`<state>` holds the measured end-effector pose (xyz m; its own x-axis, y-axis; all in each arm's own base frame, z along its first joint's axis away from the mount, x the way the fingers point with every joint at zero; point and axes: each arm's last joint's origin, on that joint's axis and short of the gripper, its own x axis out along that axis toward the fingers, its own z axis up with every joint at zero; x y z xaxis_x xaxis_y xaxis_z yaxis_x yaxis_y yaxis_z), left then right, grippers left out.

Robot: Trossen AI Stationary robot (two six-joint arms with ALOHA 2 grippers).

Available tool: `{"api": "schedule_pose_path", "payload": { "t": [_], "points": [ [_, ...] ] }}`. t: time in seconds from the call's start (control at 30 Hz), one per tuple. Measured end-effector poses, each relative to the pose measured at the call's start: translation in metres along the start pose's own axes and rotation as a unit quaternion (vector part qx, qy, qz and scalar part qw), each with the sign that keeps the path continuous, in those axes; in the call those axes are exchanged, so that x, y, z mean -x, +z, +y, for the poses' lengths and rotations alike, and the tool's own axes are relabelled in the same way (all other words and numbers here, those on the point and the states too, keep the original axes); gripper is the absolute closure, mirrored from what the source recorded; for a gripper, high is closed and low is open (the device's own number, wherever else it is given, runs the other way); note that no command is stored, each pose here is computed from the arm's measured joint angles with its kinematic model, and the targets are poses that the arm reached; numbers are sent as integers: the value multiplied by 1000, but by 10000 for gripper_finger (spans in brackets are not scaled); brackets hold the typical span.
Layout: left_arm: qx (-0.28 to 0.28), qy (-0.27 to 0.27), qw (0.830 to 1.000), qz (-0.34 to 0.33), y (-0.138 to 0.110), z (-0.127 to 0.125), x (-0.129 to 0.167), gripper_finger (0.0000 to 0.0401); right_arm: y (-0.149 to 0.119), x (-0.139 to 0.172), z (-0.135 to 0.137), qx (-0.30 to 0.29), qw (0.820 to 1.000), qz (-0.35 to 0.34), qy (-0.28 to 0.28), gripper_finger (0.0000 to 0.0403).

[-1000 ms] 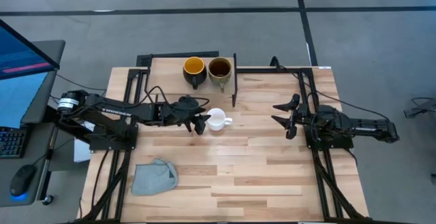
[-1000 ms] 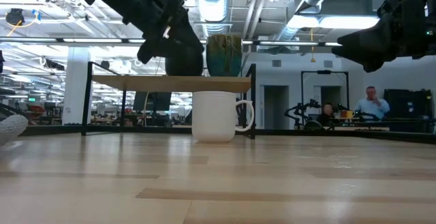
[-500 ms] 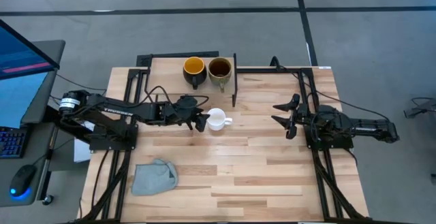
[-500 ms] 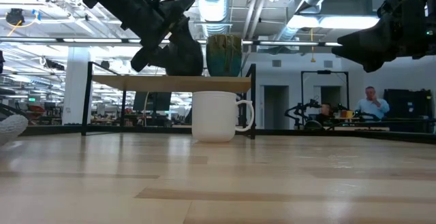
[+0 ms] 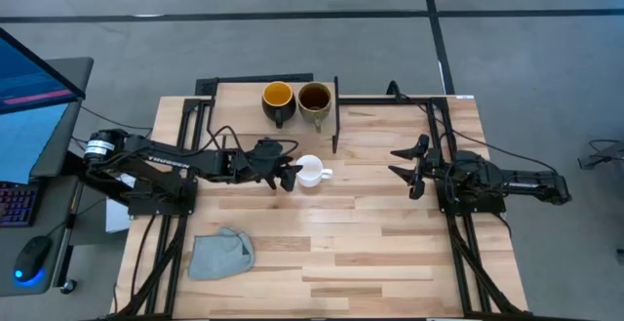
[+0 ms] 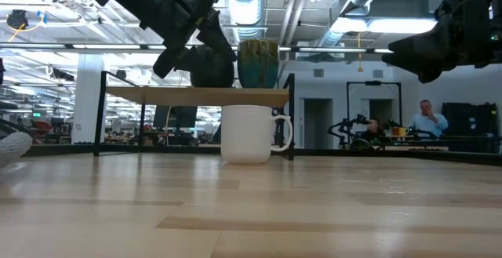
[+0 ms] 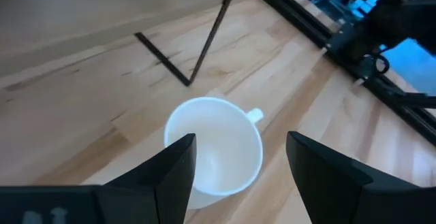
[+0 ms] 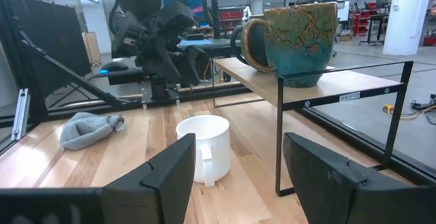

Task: Stack small to large cups/mugs on shelf
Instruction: Put the white mug on the shelf

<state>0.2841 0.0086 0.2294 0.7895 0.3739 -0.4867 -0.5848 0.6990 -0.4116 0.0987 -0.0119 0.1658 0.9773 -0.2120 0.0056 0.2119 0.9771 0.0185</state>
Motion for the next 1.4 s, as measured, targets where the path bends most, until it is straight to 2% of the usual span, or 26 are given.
{"api": "schedule_pose_path", "payload": {
  "t": [0.13,0.3,0.43,0.53,0.7,0.8,0.9,1.03,1.4],
  "points": [
    [0,8,1000,-1,0,-2,0,181,0,0,0,0,1000,0,0,158],
    [-18,23,999,21,4,-16,-17,181,0,0,0,0,1000,1,0,158],
    [-50,85,991,91,10,-25,-30,181,-1,0,0,0,1000,4,0,158],
    [-53,132,982,128,17,-30,-33,181,-1,-1,0,-3,1000,7,0,158],
    [-43,144,978,143,25,-39,-36,181,-1,-1,0,-3,1000,7,2,158],
    [-17,156,977,146,28,-34,-37,181,-1,-1,0,-3,1000,7,2,158],
    [8,185,969,166,29,-25,-36,181,-1,-1,0,-4,1000,7,3,158],
    [15,215,959,184,24,-16,-42,181,-1,-1,1,-4,1000,7,7,158],
    [35,207,954,215,15,-9,-65,181,-2,-1,1,-4,1000,13,15,158]
  ]
}}
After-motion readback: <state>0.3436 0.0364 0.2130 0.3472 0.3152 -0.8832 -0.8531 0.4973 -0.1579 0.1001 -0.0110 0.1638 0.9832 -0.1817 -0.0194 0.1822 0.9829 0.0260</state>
